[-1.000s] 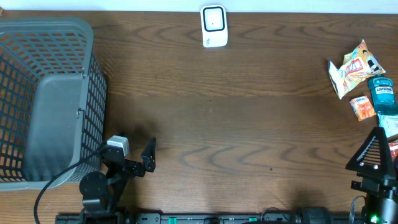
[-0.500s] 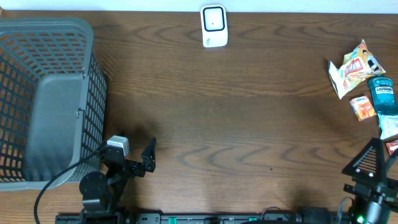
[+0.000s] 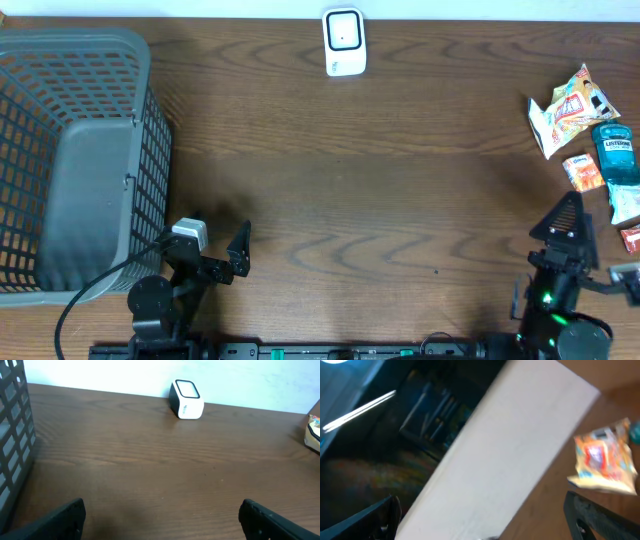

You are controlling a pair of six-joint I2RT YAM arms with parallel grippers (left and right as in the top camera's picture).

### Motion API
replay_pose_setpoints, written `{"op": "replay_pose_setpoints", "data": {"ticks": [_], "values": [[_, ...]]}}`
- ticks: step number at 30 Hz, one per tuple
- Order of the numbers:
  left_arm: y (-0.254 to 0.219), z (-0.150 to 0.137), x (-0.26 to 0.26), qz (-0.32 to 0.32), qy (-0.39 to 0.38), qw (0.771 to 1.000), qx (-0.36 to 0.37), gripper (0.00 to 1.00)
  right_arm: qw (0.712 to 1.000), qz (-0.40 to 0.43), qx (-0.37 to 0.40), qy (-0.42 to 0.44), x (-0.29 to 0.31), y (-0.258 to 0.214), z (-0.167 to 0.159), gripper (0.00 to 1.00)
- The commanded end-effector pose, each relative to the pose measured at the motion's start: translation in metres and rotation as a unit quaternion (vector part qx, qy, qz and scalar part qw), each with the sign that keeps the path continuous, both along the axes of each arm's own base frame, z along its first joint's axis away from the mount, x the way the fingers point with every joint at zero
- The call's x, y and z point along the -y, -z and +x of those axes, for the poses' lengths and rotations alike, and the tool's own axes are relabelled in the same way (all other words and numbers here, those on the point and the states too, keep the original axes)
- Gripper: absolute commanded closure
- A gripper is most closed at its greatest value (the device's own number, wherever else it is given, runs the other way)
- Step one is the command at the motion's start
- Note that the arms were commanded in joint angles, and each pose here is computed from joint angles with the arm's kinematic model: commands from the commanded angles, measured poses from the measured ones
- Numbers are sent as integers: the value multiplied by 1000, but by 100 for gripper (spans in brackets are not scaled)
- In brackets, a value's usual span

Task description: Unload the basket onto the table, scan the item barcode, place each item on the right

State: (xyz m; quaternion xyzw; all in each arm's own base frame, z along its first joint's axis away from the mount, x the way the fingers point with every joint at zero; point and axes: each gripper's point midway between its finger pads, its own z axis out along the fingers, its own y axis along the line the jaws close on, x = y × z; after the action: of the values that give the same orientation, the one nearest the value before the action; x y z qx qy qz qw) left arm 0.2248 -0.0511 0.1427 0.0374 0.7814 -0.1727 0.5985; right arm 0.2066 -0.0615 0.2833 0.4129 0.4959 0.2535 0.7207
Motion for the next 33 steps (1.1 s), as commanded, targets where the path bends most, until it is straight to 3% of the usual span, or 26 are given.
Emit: {"op": "replay_pose_setpoints", "data": {"ticks": [1, 6, 11, 16, 21, 28, 33], "values": [[12, 0, -1, -3, -4, 1000, -16, 2, 998, 54, -1, 14, 8, 22, 4, 1], [11, 0, -1, -3, -4, 1000, -16, 2, 997, 71, -30, 8, 8, 58, 16, 1], [11, 0, -1, -3, -4, 1000, -16, 2, 999, 46, 0, 0, 8, 71, 25, 1], [12, 0, -1, -3, -4, 1000, -16, 2, 995, -103, 16, -5, -4, 43, 23, 1], [12, 0, -1, -3, -4, 1000, -16, 2, 967, -250, 40, -16, -24, 16, 19, 1], [11, 0, -1, -3, -4, 1000, -16, 2, 929, -367, -32, -38, -38, 41, 30, 1], [12, 0, -1, -3, -4, 1000, -16, 2, 873, -477, -67, -75, -57, 60, 35, 1]]}}
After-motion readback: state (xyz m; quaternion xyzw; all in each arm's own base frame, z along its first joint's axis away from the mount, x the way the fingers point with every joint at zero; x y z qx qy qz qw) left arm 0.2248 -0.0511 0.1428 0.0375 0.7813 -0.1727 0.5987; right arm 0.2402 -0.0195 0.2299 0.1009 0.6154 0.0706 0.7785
